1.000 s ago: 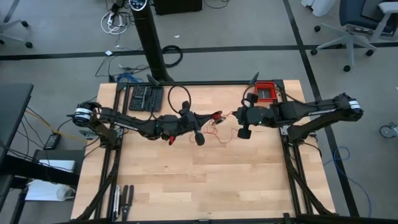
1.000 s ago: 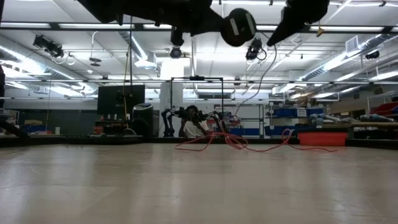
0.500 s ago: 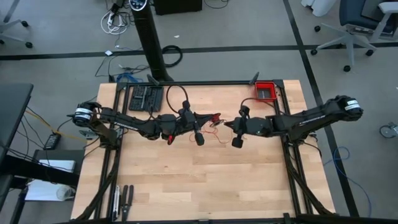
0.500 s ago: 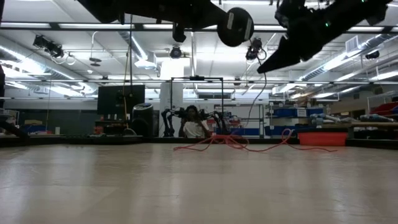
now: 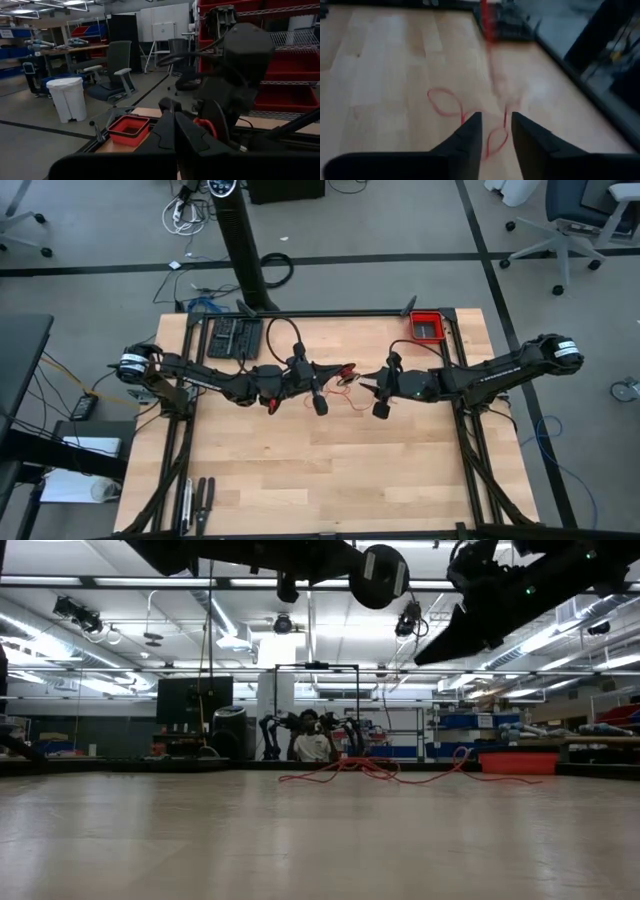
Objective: Coil cords
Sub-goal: Coil the red wire on the black spool
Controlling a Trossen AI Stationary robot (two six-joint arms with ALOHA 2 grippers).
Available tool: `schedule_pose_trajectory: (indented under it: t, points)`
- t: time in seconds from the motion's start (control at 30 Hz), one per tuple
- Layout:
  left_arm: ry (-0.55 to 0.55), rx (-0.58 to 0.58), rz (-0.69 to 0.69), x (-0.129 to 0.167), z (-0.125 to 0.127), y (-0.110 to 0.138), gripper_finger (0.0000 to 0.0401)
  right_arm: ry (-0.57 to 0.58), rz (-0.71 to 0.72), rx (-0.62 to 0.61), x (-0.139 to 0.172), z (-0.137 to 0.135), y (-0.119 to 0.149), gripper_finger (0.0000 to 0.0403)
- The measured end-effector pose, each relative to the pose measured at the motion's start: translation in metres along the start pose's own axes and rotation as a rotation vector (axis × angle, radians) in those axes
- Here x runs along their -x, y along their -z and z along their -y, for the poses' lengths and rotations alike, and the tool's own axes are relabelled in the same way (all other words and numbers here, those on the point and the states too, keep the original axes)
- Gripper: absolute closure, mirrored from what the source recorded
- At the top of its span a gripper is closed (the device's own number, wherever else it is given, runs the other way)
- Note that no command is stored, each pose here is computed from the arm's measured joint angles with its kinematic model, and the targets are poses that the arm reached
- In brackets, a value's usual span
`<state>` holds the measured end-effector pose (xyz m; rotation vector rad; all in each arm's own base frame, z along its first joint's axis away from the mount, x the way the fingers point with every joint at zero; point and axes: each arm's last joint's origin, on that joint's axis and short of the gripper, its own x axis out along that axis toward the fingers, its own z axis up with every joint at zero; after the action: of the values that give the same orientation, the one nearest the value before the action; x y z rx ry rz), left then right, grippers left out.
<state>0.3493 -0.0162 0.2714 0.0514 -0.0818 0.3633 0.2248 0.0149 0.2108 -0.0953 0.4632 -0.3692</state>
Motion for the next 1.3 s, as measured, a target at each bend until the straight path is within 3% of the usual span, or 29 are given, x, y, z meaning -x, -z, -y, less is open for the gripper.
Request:
schedule_pose_trajectory:
  t: [0.23, 0.4, 0.53, 0.93, 1.3]
  points:
    - [0.008, -0.016, -0.037, 0.0, 0.0, 0.004, 0.0401, -0.009, -0.233, -0.022, 0.011, 0.005, 0.022, 0.0275]
    - [0.121, -0.059, -0.096, 0.001, 0.003, 0.011, 0.0401, -0.155, -0.045, -0.015, 0.023, 0.004, 0.0, 0.028]
    - [0.152, -0.142, -0.156, 0.002, 0.004, 0.017, 0.0401, -0.18, 0.123, 0.011, 0.038, 0.007, -0.017, 0.028]
    - [0.159, -0.139, -0.153, 0.001, 0.004, 0.017, 0.04, -0.302, 0.287, 0.006, 0.044, 0.004, -0.033, 0.028]
    - [0.151, -0.099, -0.114, 0.001, 0.004, 0.013, 0.04, -0.307, 0.259, 0.119, 0.026, -0.01, -0.057, 0.0284]
